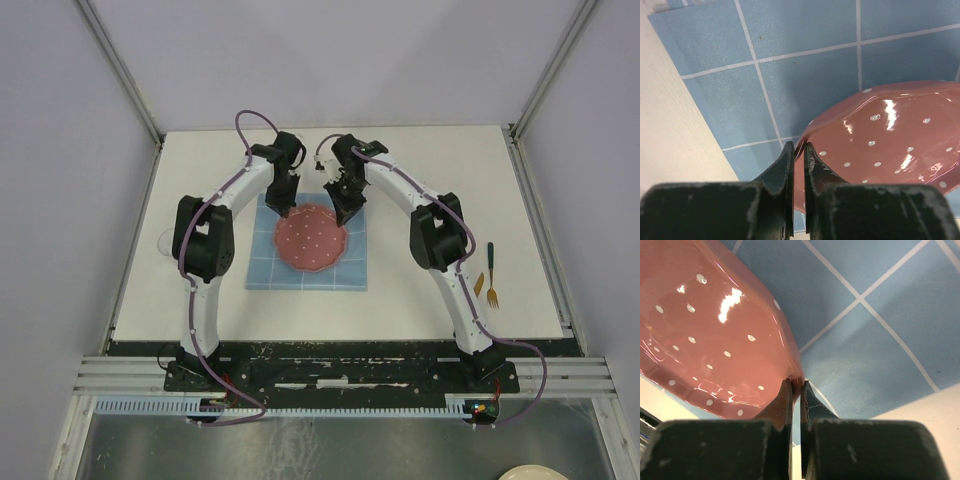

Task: Set the dinner table for one person
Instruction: Place the plate on the napkin.

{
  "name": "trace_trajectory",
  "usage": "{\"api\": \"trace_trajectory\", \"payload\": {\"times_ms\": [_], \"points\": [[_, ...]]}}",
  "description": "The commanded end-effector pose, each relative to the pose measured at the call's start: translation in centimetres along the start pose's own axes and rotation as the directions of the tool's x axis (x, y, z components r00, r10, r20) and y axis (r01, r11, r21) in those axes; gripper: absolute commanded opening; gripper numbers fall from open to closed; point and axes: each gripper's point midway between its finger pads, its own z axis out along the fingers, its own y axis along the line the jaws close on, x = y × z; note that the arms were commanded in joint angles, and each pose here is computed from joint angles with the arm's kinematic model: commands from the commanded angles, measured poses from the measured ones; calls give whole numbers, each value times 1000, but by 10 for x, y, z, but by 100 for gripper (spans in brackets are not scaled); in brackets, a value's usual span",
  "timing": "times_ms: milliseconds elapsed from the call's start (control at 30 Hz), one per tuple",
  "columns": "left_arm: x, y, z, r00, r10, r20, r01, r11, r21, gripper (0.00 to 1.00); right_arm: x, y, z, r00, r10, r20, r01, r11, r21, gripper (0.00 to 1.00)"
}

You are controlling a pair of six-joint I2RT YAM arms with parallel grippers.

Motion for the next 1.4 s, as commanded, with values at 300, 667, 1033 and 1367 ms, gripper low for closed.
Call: {"api": "trace_trajectory", "payload": {"times_ms": [300,667,1033,1367], "points": [[-67,-50,-26,968,-40,249,1,988,152,3,-22,51,-21,989,-105,101,119,982,-144,2],[-58,-40,-28,972,-6,236,-21,993,113,3,-23,70,-18,984,-145,103,161,974,-162,2],[-54,-27,-24,974,2,226,-22,996,90,3,-24,83,-14,982,-160,102,177,967,-186,2],[-57,-16,-24,973,4,231,-22,997,75,3,-21,102,-11,976,-192,99,210,949,-235,2]]}}
